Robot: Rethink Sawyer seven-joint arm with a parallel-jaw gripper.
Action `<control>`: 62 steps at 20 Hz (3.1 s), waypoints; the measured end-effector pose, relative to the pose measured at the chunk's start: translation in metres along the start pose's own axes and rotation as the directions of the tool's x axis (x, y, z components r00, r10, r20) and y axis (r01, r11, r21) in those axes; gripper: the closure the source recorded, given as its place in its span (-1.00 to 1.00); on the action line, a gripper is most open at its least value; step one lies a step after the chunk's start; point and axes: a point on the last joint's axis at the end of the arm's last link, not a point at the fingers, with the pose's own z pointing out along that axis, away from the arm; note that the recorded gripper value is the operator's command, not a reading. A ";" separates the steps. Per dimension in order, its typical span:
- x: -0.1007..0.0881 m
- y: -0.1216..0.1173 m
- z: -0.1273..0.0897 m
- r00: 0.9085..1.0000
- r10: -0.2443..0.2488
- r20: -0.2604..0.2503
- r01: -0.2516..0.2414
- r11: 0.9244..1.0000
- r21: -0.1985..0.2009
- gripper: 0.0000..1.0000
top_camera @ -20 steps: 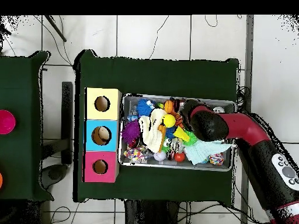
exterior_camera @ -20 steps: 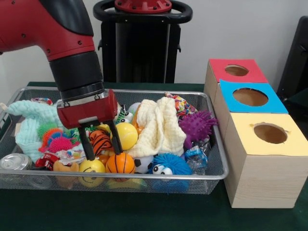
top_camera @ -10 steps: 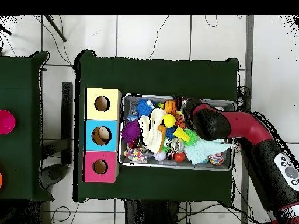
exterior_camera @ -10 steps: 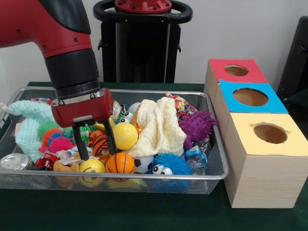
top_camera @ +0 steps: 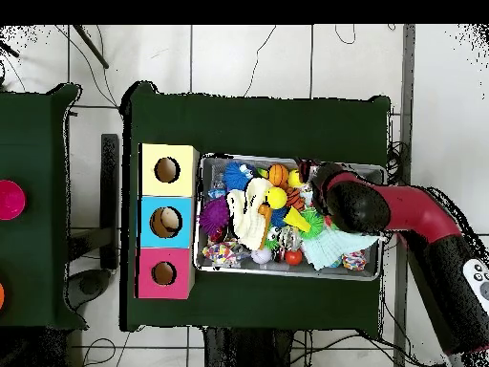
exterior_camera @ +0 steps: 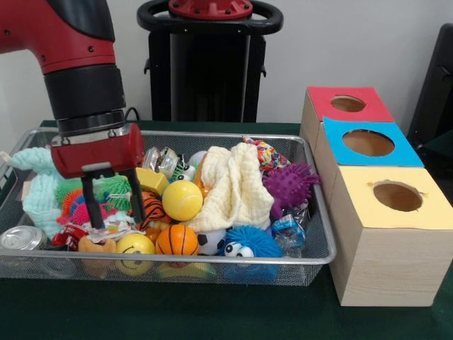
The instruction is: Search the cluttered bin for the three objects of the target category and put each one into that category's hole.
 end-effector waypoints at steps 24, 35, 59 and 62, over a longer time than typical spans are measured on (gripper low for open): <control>0.052 0.002 -0.010 0.999 -0.052 -0.003 0.052 0.996 0.066 -1.00; 0.074 0.024 0.001 0.999 -0.049 0.019 0.047 0.997 0.065 -1.00; 0.123 0.011 0.013 0.997 0.053 0.047 -0.057 0.996 0.071 -1.00; 0.126 0.011 0.015 0.996 0.064 0.057 -0.068 0.995 0.072 -1.00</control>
